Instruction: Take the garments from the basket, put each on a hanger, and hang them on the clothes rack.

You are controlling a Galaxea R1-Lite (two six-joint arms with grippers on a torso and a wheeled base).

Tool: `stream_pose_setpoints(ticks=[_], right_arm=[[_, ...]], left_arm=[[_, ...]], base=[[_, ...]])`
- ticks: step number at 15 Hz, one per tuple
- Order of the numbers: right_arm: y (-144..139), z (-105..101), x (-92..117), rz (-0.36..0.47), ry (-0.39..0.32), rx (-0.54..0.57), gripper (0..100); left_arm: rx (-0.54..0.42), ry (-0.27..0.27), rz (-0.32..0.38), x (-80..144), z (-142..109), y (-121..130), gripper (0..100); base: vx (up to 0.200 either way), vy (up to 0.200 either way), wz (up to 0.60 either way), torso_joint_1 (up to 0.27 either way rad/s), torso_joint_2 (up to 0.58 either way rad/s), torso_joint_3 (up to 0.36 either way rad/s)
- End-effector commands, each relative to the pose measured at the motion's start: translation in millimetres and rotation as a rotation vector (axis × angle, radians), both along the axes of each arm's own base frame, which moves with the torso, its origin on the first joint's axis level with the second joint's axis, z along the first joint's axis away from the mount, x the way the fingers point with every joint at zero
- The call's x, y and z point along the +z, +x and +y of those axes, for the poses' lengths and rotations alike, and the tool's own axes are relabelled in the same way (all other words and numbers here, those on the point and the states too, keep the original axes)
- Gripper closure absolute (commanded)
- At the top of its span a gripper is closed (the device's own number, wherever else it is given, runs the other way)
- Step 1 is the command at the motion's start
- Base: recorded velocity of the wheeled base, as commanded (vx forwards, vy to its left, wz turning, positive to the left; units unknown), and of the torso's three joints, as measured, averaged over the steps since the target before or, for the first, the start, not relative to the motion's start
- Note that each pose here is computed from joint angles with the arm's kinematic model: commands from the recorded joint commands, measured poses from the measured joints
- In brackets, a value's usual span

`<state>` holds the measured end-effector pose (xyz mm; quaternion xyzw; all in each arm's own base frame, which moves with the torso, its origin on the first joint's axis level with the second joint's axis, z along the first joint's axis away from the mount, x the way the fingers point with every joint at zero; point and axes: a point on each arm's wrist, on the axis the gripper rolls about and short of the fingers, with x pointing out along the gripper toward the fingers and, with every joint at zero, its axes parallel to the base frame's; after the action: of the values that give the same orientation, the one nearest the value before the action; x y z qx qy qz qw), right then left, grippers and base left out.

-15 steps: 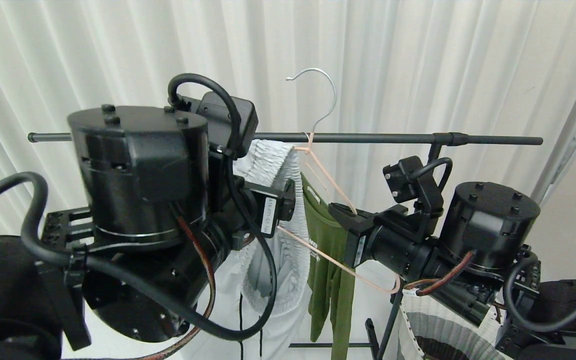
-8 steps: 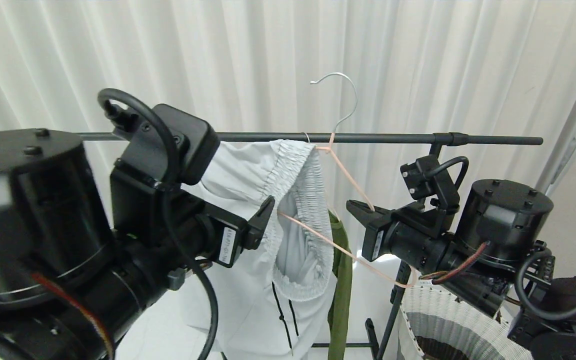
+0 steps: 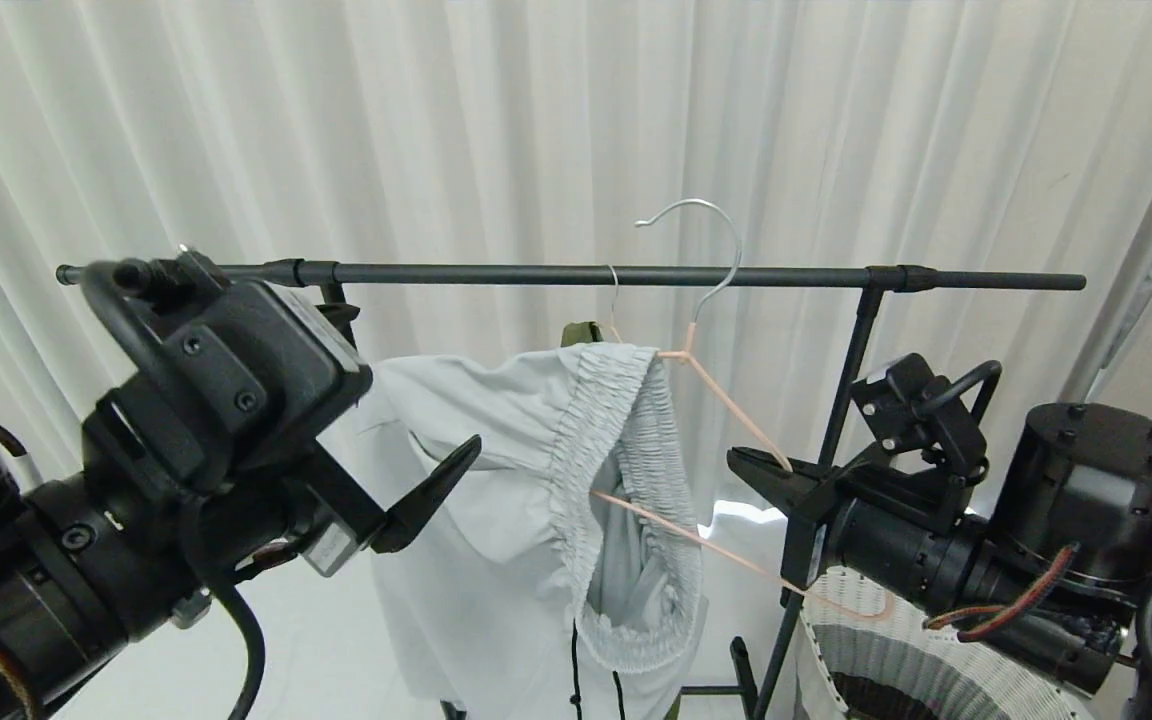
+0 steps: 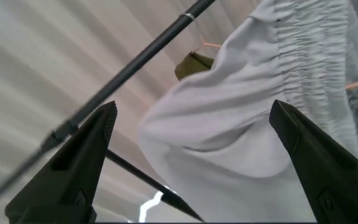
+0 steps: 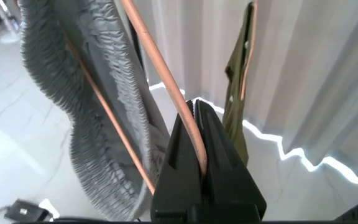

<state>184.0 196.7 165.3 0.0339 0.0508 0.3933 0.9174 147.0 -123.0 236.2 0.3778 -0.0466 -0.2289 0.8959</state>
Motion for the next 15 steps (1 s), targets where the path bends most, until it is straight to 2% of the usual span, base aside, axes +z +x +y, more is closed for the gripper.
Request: stream_pose_setpoints(ticks=[1, 5, 8, 10, 15], right_arm=[[-6, -3, 3, -0.011, 0.001, 0.008, 100], [-17, 2, 5, -0.026, 0.002, 0.051, 100], [-25, 4, 0, -0.03, -0.027, 0.082, 100], [-29, 5, -1, -0.043, -0.017, 0.119, 100], [-36, -1, -7, -0.149, -0.044, 0.21, 100]], left_arm=[[-0.033, 0.076, -0.008, -7, -2, 2, 0], [-0.065, 0.121, 0.03, -16, -19, 14, 0], [-0.059, 0.104, 0.018, -8, -28, 25, 0], [-0.053, 0.104, 0.018, -8, -27, 25, 0], [-0.021, 0.109, 0.022, -9, -21, 30, 0]], base=[[0.0, 0.0, 0.0, 0.0, 0.0, 0.0], [0.0, 0.0, 0.0, 0.0, 0.0, 0.0], [0.0, 0.0, 0.0, 0.0, 0.0, 0.0], [0.0, 0.0, 0.0, 0.0, 0.0, 0.0], [0.0, 0.0, 0.0, 0.0, 0.0, 0.0]])
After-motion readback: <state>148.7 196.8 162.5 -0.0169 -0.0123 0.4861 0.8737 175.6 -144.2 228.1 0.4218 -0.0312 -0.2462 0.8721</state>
